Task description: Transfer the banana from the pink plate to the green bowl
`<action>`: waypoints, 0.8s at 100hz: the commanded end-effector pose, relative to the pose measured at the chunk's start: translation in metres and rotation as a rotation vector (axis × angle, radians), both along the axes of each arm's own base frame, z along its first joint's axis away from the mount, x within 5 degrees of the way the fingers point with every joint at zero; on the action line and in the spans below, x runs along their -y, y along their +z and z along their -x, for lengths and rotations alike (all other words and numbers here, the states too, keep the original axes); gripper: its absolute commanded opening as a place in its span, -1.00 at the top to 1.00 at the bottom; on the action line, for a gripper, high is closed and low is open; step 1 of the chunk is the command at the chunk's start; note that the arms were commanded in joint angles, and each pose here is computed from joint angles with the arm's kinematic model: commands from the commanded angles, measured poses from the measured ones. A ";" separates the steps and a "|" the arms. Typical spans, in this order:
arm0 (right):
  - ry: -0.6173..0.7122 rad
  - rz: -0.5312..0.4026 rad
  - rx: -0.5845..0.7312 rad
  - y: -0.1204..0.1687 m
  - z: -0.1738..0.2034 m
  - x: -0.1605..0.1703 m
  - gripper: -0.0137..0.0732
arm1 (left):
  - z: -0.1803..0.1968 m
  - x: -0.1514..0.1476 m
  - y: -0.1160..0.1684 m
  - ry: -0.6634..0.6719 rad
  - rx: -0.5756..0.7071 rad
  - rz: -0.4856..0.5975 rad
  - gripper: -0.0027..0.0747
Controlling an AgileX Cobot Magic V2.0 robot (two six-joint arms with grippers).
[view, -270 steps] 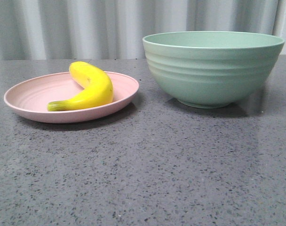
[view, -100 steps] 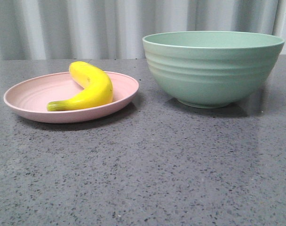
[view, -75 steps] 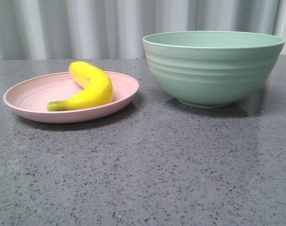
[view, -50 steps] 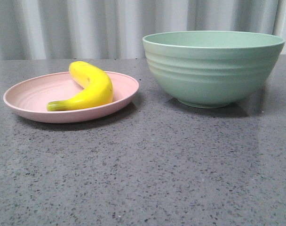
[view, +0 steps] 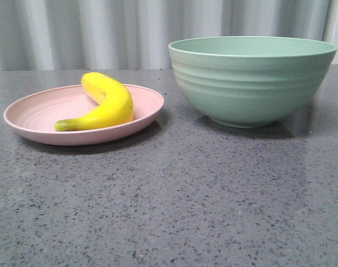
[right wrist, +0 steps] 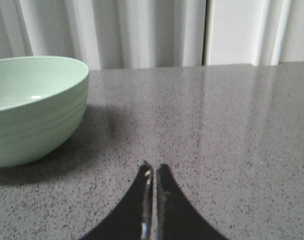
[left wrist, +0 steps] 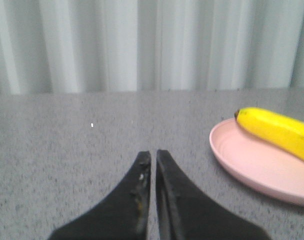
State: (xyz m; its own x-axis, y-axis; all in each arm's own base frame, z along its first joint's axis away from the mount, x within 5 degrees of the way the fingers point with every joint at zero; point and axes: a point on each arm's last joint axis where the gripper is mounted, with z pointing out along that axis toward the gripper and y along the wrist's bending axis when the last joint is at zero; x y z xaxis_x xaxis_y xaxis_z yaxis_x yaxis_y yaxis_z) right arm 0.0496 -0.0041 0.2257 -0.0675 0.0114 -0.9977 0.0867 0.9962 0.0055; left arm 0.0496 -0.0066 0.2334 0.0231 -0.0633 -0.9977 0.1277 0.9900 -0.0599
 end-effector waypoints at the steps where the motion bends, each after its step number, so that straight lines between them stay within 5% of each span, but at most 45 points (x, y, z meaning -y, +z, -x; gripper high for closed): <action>1: -0.006 0.023 0.021 0.020 -0.003 0.001 0.87 | 0.003 -0.001 0.026 0.002 0.110 0.025 0.98; 57: 0.011 -0.053 -0.172 0.065 -0.031 0.001 0.87 | -0.033 0.004 0.071 0.004 0.007 0.014 0.95; 64: 0.012 -0.055 -0.191 0.063 -0.031 0.001 0.87 | -0.035 0.004 0.070 0.004 -0.001 0.019 0.74; 80: 0.013 -0.057 -0.217 0.061 -0.030 0.001 0.87 | -0.035 0.003 0.077 0.007 0.069 0.034 -0.16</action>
